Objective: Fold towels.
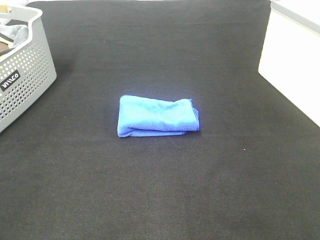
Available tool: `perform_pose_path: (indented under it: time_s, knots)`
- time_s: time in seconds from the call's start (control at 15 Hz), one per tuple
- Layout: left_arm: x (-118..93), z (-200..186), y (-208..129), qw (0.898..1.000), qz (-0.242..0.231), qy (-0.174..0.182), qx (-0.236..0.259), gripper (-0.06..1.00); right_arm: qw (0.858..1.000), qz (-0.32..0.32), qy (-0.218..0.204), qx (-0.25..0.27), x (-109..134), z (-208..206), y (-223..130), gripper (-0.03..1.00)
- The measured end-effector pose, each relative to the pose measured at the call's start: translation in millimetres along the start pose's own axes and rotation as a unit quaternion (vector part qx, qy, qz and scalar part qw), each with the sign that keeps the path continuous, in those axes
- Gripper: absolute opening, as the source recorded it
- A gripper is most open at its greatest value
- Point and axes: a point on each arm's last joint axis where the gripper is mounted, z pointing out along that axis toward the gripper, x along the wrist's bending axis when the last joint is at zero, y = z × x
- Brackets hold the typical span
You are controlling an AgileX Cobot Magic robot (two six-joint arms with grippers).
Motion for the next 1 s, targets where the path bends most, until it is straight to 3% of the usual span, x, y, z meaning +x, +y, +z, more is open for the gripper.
perform_pose_path:
  time_s: [1.0]
  knots:
    - [0.0, 0.0, 0.0, 1.0, 0.0, 0.0, 0.0, 0.7, 1.0, 0.001, 0.003, -0.016, 0.9, -4.3, -2.4, 0.82]
